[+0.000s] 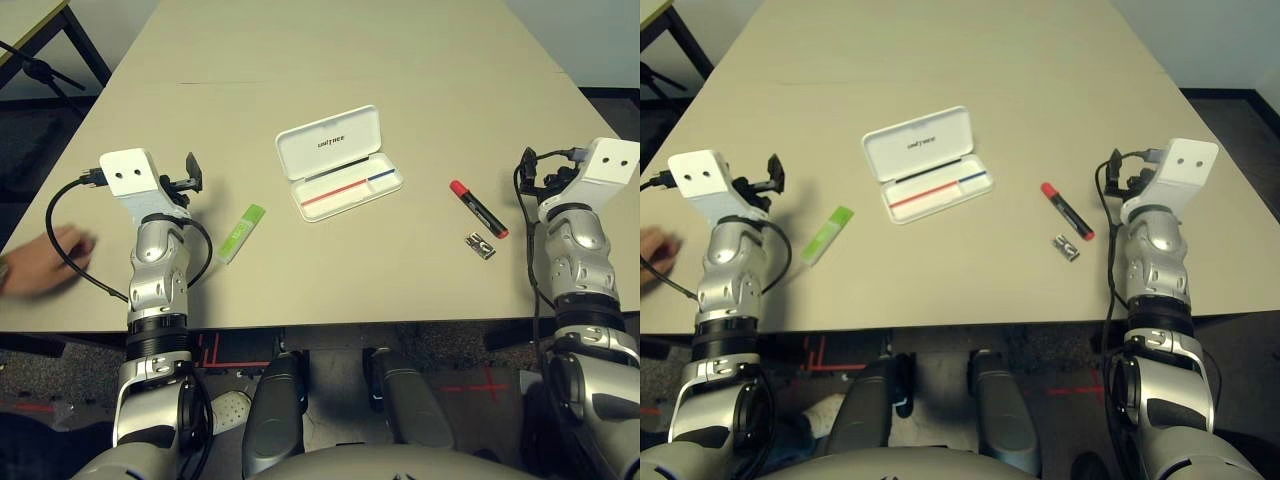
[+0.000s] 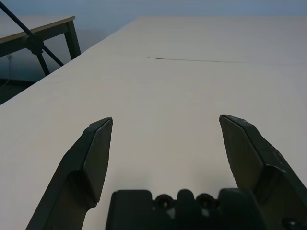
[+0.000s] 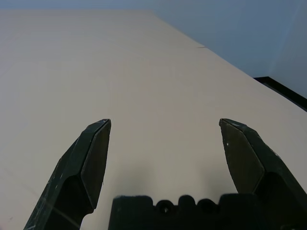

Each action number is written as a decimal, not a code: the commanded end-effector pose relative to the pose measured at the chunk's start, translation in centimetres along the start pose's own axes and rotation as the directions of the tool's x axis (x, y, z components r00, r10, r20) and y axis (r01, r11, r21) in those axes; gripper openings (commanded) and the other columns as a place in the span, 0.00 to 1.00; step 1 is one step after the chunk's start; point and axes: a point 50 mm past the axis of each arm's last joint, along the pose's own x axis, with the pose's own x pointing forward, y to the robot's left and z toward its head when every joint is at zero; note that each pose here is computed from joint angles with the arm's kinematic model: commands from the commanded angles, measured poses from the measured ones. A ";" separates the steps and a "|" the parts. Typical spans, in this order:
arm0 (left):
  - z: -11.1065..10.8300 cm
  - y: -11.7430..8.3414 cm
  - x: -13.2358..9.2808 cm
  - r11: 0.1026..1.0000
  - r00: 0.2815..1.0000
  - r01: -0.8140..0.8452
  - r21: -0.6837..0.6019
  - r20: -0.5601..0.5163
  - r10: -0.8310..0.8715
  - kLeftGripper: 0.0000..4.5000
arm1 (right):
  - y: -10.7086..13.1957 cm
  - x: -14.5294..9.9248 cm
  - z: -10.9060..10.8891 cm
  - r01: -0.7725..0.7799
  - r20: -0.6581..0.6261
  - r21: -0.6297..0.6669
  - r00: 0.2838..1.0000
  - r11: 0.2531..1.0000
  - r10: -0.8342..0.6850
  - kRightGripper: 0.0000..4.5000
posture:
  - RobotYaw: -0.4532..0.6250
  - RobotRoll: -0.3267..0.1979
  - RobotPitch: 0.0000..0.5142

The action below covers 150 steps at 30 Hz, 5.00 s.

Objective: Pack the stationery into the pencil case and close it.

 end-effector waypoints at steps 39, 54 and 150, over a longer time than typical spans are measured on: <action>5.5 -8.2 -3.2 0.226 0.223 0.973 0.050 -0.453 -0.863 0.99 | 1.2 -1.7 7.0 -0.957 -0.024 -0.084 0.279 0.276 0.960 1.00 | 0.35 0.62 0.34; 3.4 -15.2 -2.5 0.061 0.080 0.997 0.052 -0.647 -0.758 0.99 | -0.6 -2.7 8.0 -0.994 -0.141 -0.065 0.092 0.083 0.986 1.00 | 0.32 0.62 0.34; 4.6 -12.3 -6.8 -0.341 -0.201 0.936 0.089 -0.659 -0.725 1.00 | -0.1 -2.1 5.6 -0.808 -0.395 0.033 0.530 0.588 0.751 1.00 | 0.33 0.62 0.35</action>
